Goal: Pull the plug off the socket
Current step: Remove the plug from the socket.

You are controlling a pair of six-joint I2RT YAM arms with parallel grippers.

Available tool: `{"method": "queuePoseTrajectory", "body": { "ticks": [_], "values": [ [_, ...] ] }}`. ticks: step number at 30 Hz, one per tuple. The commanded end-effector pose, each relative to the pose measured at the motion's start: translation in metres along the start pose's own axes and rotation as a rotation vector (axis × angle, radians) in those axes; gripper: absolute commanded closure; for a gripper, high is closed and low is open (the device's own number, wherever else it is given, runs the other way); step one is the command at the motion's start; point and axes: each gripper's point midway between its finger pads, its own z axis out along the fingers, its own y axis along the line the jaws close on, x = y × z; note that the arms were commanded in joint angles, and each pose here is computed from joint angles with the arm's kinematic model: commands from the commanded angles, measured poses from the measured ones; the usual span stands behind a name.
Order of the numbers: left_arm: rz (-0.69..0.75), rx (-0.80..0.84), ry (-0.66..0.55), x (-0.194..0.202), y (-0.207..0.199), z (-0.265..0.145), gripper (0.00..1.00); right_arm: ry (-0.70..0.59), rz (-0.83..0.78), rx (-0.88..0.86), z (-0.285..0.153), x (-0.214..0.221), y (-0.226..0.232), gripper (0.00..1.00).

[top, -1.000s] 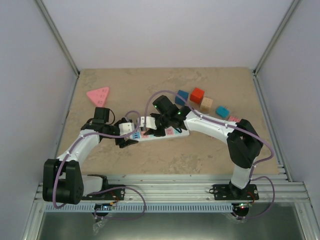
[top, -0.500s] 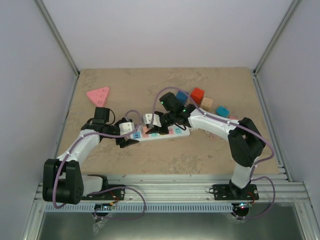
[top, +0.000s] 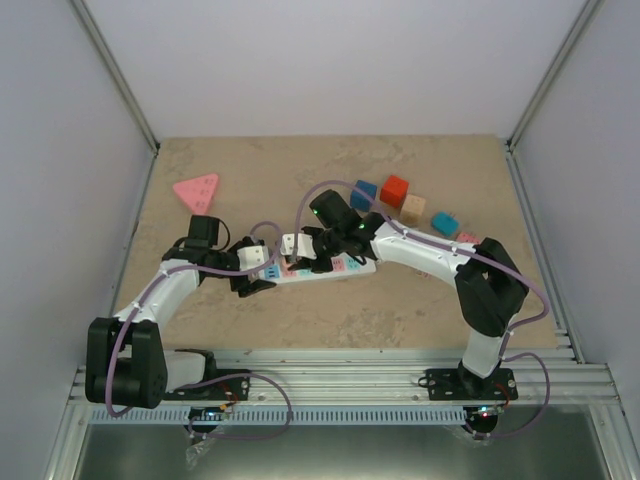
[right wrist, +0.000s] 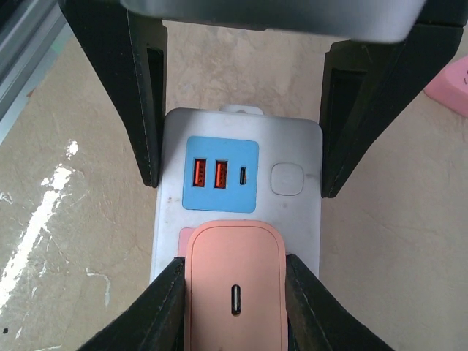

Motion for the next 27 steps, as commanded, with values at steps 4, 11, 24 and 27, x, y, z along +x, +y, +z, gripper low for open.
{"method": "queuePoseTrajectory", "body": {
  "ticks": [4,11,24,27],
  "values": [
    [0.034,-0.037,-0.028,-0.005,0.01,-0.003,1.0,-0.004,-0.024,-0.006,-0.002,-0.023,0.005,0.94],
    [0.032,-0.037,-0.023,-0.003,0.01,-0.002,1.0,-0.001,-0.033,0.001,-0.004,-0.021,0.006,0.94],
    [0.025,-0.055,0.035,0.009,0.017,-0.007,1.0,-0.005,0.006,0.085,-0.035,-0.001,-0.021,0.94],
    [0.019,-0.049,0.053,0.015,0.02,-0.013,1.0,-0.007,0.028,0.122,-0.049,0.008,-0.032,0.94]
  ]
}}
